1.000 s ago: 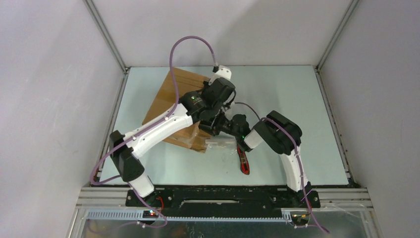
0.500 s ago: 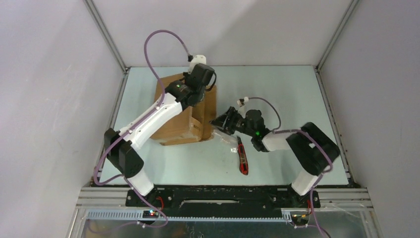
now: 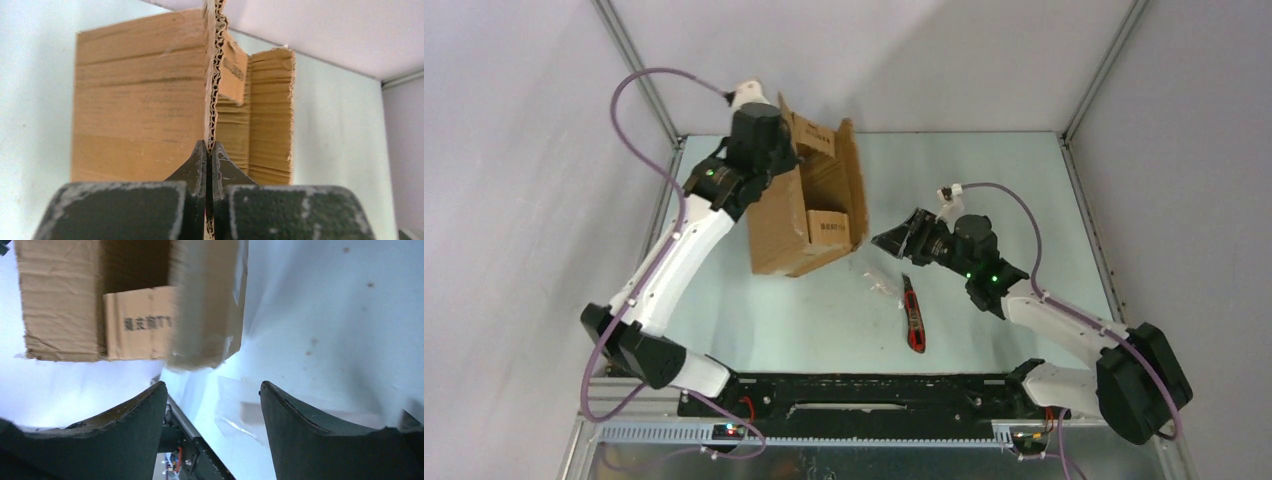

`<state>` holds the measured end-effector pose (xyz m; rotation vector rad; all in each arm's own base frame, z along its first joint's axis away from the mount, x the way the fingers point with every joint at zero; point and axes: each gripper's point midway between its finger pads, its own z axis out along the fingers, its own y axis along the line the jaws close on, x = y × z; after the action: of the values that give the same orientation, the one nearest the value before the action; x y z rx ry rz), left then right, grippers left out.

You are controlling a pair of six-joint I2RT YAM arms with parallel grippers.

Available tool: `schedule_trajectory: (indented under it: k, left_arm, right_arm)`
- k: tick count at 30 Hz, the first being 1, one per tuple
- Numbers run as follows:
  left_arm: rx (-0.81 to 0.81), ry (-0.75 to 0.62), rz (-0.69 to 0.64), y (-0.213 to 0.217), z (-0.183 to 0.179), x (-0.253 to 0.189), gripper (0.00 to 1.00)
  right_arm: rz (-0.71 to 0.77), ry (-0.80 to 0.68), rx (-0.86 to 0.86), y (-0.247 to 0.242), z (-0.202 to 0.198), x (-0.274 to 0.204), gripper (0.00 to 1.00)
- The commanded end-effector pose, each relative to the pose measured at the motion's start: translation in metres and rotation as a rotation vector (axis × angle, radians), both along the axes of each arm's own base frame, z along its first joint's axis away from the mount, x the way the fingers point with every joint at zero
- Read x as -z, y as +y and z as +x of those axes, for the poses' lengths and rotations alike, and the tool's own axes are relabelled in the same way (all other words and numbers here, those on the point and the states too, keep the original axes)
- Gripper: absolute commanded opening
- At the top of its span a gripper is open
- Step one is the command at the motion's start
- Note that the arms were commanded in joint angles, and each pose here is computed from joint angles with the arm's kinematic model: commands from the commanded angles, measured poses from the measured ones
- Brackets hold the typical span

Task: Unpack the express box
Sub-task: Reset both arms

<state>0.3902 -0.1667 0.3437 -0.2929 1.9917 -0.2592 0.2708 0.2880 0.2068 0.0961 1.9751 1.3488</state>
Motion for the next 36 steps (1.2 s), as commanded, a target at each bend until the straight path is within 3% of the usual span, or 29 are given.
schedule_trajectory:
  k: [1, 6, 8, 10, 16, 17, 28, 32, 36]
  left_arm:
    - [0.038, -0.021, -0.236, 0.004, 0.002, 0.0, 0.0]
    - [0.047, 0.01, -0.33, 0.024, -0.003, 0.029, 0.01]
    - [0.027, 0.026, -0.323, 0.034, -0.009, 0.04, 0.08]
    - [-0.005, 0.051, -0.293, 0.045, -0.014, 0.051, 0.24]
    - [-0.142, 0.118, -0.163, 0.08, -0.028, 0.068, 0.91]
    - [-0.153, 0.119, -0.147, 0.084, -0.029, 0.067, 0.98]
    - [-0.394, 0.132, 0.138, 0.155, -0.074, 0.02, 1.0]
    - [-0.352, 0.08, 0.202, 0.147, -0.091, -0.003, 1.0]
    - [-0.174, 0.007, 0.208, 0.115, -0.105, -0.02, 1.0]
  right_arm:
    - [-0.204, 0.014, 0.07, -0.027, 0.001, 0.021, 0.72]
    - [-0.363, -0.012, 0.097, -0.048, -0.004, 0.034, 0.74]
    - [-0.433, -0.012, 0.097, -0.056, -0.007, 0.044, 0.77]
    - [-0.474, -0.006, 0.096, -0.061, -0.011, 0.051, 0.77]
    - [-0.48, -0.01, 0.07, -0.058, -0.02, 0.05, 0.78]
    - [-0.478, -0.008, 0.067, -0.057, -0.021, 0.05, 0.77]
    - [-0.425, -0.029, 0.09, -0.057, -0.028, 0.016, 0.79]
    - [-0.374, -0.069, 0.11, -0.057, -0.027, -0.015, 0.79]
    - [-0.332, -0.118, 0.154, -0.062, -0.026, -0.047, 0.8]
